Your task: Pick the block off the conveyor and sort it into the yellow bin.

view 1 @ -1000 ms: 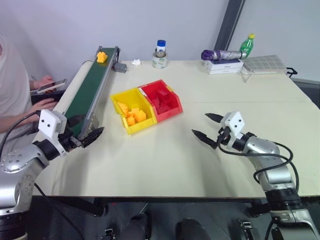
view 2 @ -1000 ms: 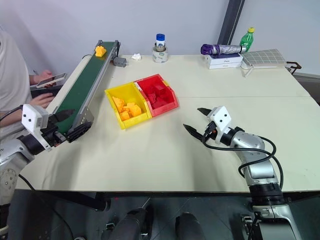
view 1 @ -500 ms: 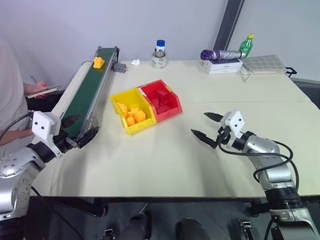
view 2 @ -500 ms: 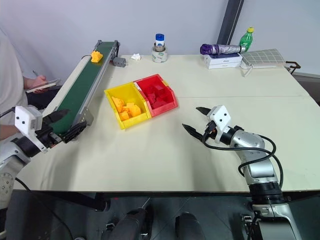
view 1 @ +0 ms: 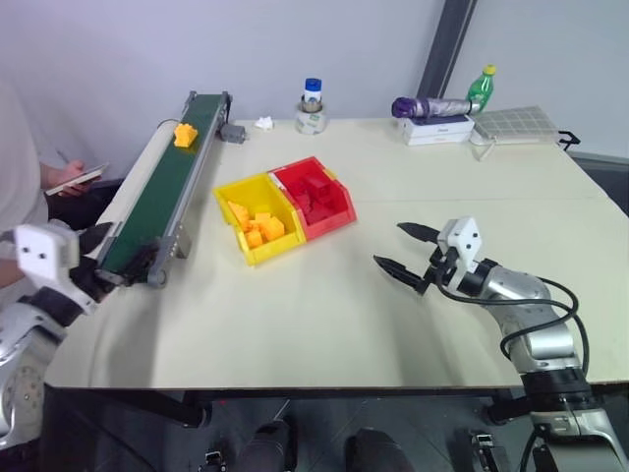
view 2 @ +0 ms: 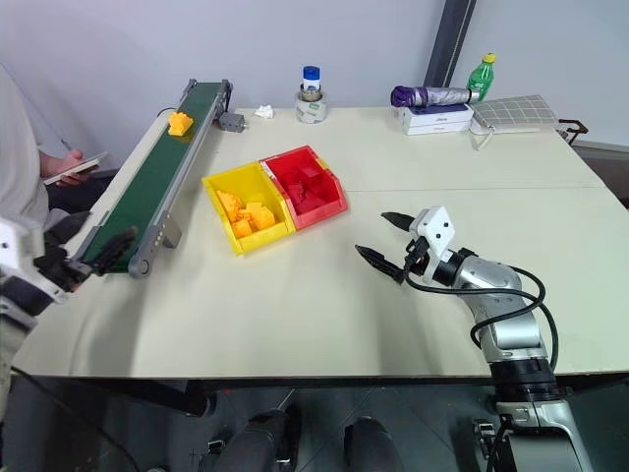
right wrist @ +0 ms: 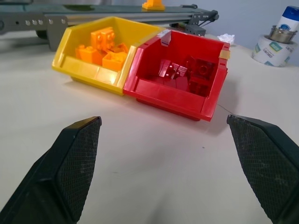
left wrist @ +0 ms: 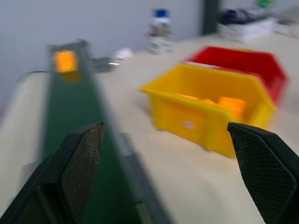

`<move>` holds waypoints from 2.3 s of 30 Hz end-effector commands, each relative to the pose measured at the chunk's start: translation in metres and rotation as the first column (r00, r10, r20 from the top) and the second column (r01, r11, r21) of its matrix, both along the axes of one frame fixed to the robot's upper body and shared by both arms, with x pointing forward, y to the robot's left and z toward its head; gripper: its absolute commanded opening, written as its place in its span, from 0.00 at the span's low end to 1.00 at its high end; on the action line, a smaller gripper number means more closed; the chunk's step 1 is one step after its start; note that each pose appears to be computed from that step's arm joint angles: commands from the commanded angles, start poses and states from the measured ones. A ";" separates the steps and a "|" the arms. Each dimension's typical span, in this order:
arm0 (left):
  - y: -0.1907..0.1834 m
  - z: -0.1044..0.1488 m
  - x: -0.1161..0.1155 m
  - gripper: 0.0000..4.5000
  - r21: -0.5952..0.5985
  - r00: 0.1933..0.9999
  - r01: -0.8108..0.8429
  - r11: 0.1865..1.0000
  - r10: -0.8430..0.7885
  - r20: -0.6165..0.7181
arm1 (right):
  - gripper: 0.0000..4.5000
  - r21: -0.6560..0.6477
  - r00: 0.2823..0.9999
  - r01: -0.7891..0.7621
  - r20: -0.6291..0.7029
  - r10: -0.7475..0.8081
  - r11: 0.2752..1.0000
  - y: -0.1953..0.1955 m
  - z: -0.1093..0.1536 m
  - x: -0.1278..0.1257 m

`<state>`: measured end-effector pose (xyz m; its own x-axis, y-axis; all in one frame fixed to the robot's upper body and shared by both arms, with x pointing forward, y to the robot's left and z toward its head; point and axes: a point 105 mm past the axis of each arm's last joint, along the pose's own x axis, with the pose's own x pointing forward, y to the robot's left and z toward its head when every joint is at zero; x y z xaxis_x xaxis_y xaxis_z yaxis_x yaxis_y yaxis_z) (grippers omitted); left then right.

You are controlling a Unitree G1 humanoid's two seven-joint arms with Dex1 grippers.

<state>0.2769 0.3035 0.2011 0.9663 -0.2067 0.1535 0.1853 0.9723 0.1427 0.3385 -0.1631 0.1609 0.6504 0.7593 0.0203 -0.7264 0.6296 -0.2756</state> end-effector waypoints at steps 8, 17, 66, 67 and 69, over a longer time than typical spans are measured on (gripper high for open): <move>0.034 -0.005 -0.039 0.98 -0.078 0.960 -0.275 0.958 0.278 0.020 | 1.00 0.065 0.997 -0.057 0.051 0.054 0.996 0.004 0.022 -0.005; 0.033 -0.012 -0.033 0.98 -0.102 0.956 -0.292 0.951 0.294 0.003 | 1.00 0.042 0.996 -0.065 0.071 0.062 0.997 0.005 0.024 -0.004; 0.034 -0.003 0.070 0.98 -0.073 0.964 -0.154 0.985 0.133 -0.232 | 1.00 0.046 0.991 -0.097 0.093 0.093 0.994 0.014 0.024 -0.016; 0.033 -0.004 0.074 0.98 -0.066 0.963 -0.142 0.988 0.123 -0.241 | 1.00 0.046 0.991 -0.097 0.094 0.092 0.994 0.014 0.024 -0.016; 0.031 -0.004 0.081 0.98 -0.090 0.965 -0.124 0.988 0.099 -0.243 | 1.00 0.043 0.992 -0.091 0.094 0.087 0.995 0.013 0.024 -0.017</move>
